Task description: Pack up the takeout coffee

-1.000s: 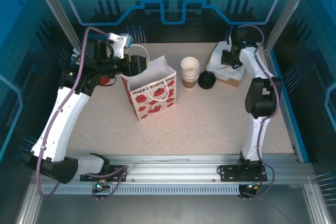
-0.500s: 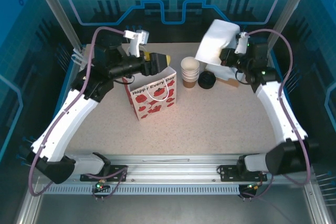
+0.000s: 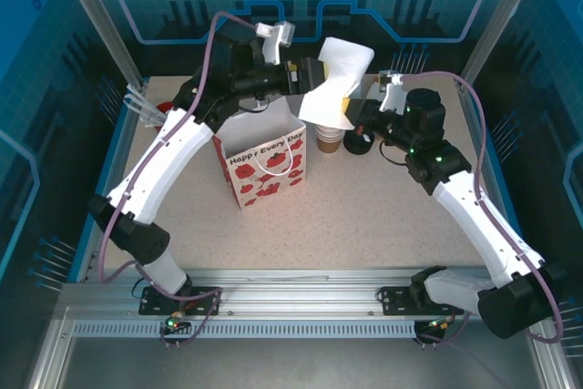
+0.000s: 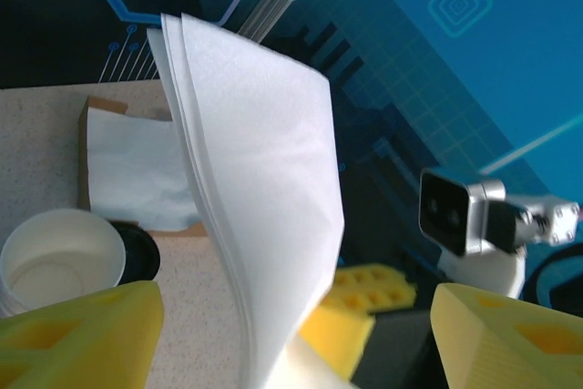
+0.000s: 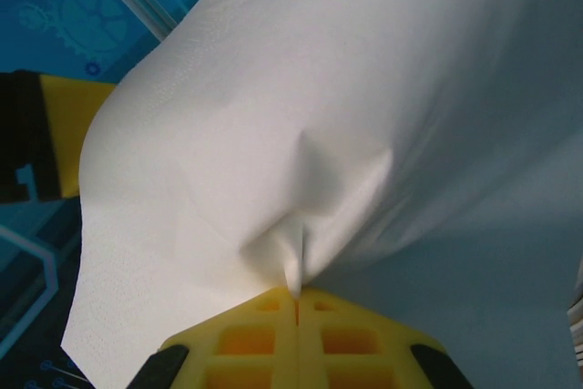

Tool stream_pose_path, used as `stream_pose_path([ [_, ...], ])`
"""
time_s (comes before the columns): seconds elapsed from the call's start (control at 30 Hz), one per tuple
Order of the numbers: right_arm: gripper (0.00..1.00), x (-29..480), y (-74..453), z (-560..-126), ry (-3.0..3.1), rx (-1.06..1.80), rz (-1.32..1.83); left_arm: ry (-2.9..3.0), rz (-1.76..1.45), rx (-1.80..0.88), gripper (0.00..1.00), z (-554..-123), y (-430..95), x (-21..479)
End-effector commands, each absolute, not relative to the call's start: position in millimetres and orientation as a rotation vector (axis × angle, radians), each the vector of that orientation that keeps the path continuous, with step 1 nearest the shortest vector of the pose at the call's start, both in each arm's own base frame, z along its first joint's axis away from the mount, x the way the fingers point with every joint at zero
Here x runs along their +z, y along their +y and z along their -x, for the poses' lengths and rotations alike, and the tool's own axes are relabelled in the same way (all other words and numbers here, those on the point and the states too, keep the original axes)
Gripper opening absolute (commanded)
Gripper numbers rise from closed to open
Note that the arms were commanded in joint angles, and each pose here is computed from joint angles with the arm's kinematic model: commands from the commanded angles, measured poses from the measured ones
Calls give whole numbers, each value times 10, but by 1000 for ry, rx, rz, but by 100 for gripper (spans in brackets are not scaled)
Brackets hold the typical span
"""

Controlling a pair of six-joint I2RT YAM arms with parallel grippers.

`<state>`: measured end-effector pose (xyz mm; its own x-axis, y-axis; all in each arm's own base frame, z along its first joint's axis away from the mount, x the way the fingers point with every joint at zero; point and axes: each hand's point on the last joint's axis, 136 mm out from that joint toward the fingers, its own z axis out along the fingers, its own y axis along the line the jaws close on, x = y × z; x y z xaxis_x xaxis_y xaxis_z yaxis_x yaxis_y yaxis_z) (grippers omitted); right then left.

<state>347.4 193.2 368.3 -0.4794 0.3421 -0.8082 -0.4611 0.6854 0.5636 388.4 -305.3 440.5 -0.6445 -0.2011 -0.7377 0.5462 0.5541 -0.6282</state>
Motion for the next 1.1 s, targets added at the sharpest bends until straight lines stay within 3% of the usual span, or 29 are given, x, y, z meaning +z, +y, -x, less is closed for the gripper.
stream_pose_path([
  [0.0,0,3921,1970,-3363,1748,999,103,2005,-280,-1210,76,-3871,-3146,4406],
  [0.2,0,3922,1994,-3344,1740,1002,104,1984,-310,-1328,57,-3848,-3282,4459],
  [0.33,2,3880,2047,-3345,1744,1015,114,1922,-409,-1391,25,-3767,-3360,4582],
  [0.43,10,3869,2065,-3301,1749,1014,142,1872,-531,-1309,5,-3669,-3292,4695],
  [0.6,47,4013,2067,-3032,1732,984,297,1763,-725,-1064,0,-3441,-2875,4942],
  [0.7,58,4124,2116,-2820,1728,991,426,1676,-831,-942,0,-3291,-2609,5048],
  [1.07,64,3951,1975,-2815,1804,855,439,1640,-1061,-555,0,-2869,-1900,5057],
])
